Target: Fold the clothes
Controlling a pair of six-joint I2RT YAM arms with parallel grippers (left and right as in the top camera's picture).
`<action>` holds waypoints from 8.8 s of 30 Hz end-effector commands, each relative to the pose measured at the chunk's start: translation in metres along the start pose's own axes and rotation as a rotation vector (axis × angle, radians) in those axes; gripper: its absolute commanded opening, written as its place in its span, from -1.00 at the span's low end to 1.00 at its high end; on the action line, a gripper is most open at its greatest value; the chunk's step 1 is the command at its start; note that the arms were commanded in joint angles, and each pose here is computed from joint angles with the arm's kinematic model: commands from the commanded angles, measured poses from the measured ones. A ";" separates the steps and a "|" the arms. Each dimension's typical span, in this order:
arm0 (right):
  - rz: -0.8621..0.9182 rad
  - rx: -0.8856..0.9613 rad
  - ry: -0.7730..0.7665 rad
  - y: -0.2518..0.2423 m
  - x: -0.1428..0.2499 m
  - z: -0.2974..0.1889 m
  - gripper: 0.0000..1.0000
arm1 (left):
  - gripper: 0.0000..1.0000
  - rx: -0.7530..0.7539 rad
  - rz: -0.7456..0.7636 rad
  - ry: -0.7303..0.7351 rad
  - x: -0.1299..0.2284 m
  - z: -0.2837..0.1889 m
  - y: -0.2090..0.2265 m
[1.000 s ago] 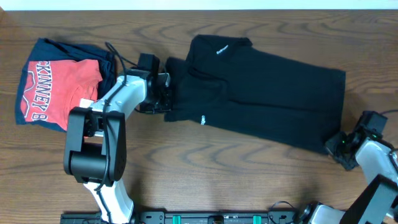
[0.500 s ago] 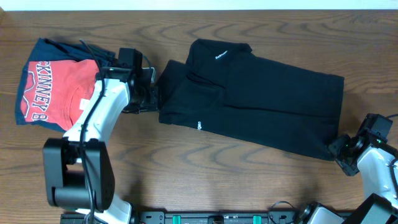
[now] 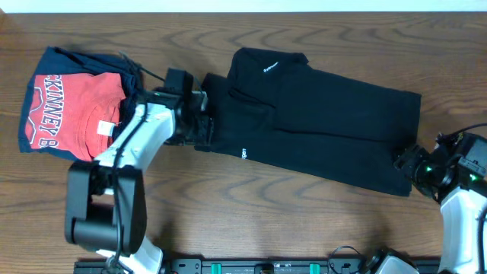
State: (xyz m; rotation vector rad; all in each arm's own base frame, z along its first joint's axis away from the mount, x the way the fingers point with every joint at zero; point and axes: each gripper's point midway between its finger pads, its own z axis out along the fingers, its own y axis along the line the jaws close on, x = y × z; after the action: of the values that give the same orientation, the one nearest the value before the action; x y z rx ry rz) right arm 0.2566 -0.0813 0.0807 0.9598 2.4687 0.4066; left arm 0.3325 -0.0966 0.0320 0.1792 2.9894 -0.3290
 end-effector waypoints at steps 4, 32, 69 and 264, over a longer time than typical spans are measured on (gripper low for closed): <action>-0.044 -0.090 -0.001 0.018 -0.001 -0.010 0.30 | 0.10 -0.051 -0.008 0.094 0.028 0.034 0.018; -0.150 -0.012 0.074 0.023 0.006 0.037 0.19 | 0.11 -0.171 -0.137 0.262 0.083 -0.038 0.029; -0.052 0.272 0.308 -0.010 0.029 0.013 0.82 | 0.57 -0.134 -0.193 0.137 0.038 -0.075 0.024; -0.251 -0.130 -0.052 0.037 -0.095 0.111 -0.98 | -0.85 -0.190 0.220 -0.376 -0.114 -0.065 -0.078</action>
State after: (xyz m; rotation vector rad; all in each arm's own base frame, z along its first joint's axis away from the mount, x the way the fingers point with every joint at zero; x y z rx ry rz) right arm 0.3938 -0.1091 0.0032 0.6023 2.5007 0.4107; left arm 0.4238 -0.1693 0.1095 0.3943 2.6100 -0.0320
